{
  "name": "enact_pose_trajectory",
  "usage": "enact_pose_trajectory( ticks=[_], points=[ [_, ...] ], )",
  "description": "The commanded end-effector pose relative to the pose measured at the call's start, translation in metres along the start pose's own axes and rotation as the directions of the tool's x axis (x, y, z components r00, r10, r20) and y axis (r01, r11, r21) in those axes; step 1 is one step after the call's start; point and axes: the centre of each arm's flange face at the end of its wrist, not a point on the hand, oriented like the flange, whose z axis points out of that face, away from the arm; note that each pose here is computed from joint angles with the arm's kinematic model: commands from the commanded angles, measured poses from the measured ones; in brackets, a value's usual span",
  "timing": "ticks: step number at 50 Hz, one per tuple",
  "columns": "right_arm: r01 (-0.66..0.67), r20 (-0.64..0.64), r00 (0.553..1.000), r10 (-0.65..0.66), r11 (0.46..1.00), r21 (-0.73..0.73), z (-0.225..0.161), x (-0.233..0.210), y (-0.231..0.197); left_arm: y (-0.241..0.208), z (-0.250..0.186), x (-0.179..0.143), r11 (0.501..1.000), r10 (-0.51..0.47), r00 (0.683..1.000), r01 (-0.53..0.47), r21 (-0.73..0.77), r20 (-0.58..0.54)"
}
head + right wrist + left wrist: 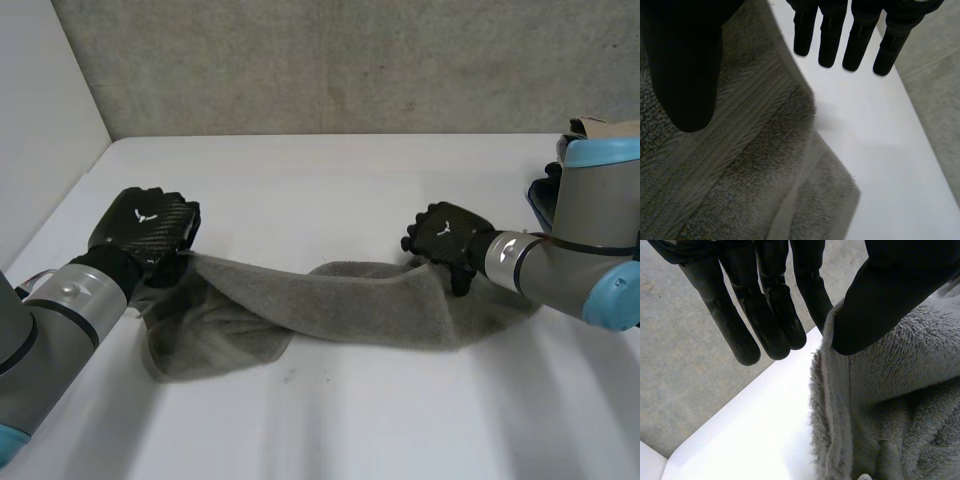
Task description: Fold the laundry.
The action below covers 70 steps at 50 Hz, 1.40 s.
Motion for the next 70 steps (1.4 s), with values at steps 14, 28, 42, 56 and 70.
enact_pose_trajectory(
  ticks=[14,28,42,56,70],
  points=[
    [0.144,-0.719,0.656,0.231,0.897,0.419,-0.033,0.162,-0.099,-0.115,0.088,-0.105,0.833,0.143,0.895,-0.34,0.438,0.423],
    [0.217,-0.772,0.55,0.319,0.838,0.501,-0.07,0.183,-0.133,-0.155,0.086,-0.126,0.697,-0.019,0.881,-0.327,0.638,0.472],
    [-0.132,-0.526,0.804,0.278,0.946,0.297,-0.017,0.075,-0.036,-0.008,0.077,-0.061,0.939,0.034,0.954,-0.132,0.317,0.297],
    [-0.247,-0.288,0.933,0.215,0.966,-0.079,-0.054,-0.006,0.002,0.052,0.017,-0.022,0.985,0.136,0.985,-0.123,-0.119,0.106],
    [-0.01,-0.033,0.999,-0.005,0.902,-0.432,-0.149,-0.034,-0.012,0.021,-0.071,-0.007,0.844,0.174,0.961,-0.258,-0.47,-0.214]
  ],
)
